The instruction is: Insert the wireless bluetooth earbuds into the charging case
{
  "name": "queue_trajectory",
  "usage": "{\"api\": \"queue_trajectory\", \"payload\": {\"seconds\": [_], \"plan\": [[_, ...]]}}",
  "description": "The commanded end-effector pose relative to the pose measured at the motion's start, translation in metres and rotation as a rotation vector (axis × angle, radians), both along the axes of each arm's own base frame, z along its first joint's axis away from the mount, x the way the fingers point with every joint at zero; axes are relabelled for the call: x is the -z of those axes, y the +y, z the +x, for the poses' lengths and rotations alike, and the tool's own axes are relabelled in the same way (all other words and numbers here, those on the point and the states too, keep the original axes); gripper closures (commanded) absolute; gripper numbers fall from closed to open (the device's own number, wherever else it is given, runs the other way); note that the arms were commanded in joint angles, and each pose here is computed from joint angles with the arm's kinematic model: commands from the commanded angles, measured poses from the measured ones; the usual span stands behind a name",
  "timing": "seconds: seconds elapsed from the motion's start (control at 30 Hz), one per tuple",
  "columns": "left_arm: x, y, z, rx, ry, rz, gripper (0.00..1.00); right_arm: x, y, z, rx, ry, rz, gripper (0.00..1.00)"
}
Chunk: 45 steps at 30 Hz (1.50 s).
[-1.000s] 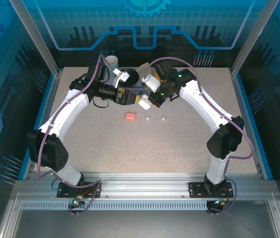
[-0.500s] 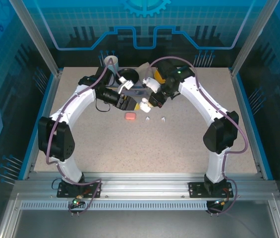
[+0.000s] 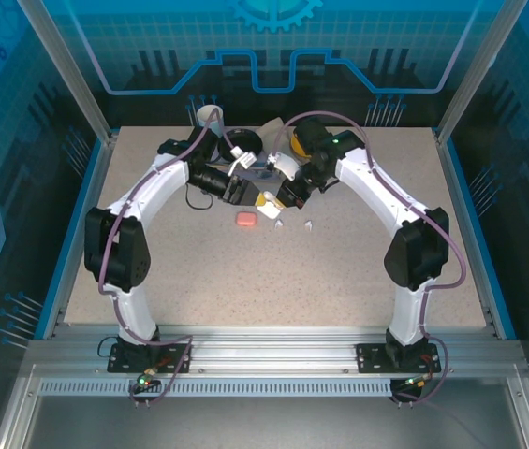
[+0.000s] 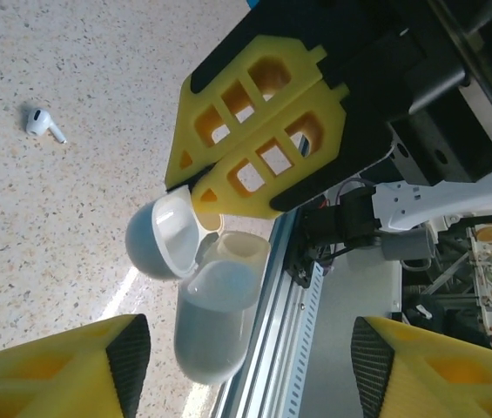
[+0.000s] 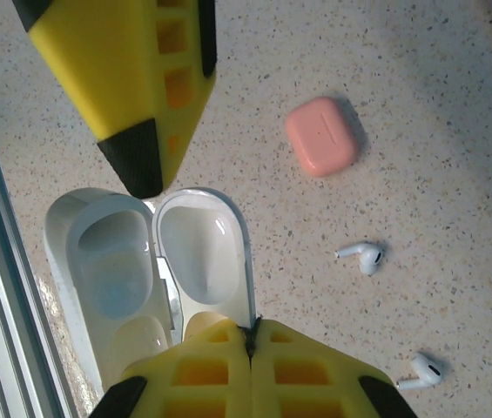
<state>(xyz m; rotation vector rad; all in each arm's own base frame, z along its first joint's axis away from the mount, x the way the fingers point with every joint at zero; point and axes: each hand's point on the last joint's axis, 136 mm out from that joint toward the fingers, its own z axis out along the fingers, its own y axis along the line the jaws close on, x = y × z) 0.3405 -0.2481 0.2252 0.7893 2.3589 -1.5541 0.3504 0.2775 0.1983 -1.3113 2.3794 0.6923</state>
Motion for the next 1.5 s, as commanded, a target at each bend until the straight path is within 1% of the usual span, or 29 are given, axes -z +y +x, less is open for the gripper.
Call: {"api": "queue_trajectory", "payload": {"seconds": [0.0, 0.1, 0.27, 0.53, 0.9, 1.3, 1.47], "plan": [[-0.004, -0.006, -0.004, 0.043, 0.032, -0.046, 0.39, -0.024, 0.006, -0.006, -0.014, -0.026, 0.073, 1.00], [-0.001, -0.009, -0.007, 0.062, 0.046, -0.045, 0.42, -0.024, 0.006, -0.006, -0.013, -0.031, 0.071, 1.00], [-0.002, -0.014, -0.010, 0.082, 0.067, -0.080, 0.48, -0.024, 0.003, -0.005, -0.007, -0.040, 0.062, 1.00], [-0.003, -0.019, -0.014, 0.109, 0.095, -0.099, 0.53, -0.025, 0.003, -0.006, -0.011, -0.043, 0.065, 1.00], [-0.004, -0.021, -0.013, 0.123, 0.108, -0.121, 0.67, -0.024, 0.003, -0.004, -0.007, -0.050, 0.059, 1.00], [-0.005, -0.024, -0.011, 0.128, 0.114, -0.138, 0.67, -0.026, 0.004, -0.005, -0.007, -0.050, 0.070, 1.00], [-0.004, -0.025, -0.010, 0.130, 0.117, -0.143, 0.72, -0.026, 0.004, -0.005, -0.007, -0.050, 0.067, 1.00]]}}
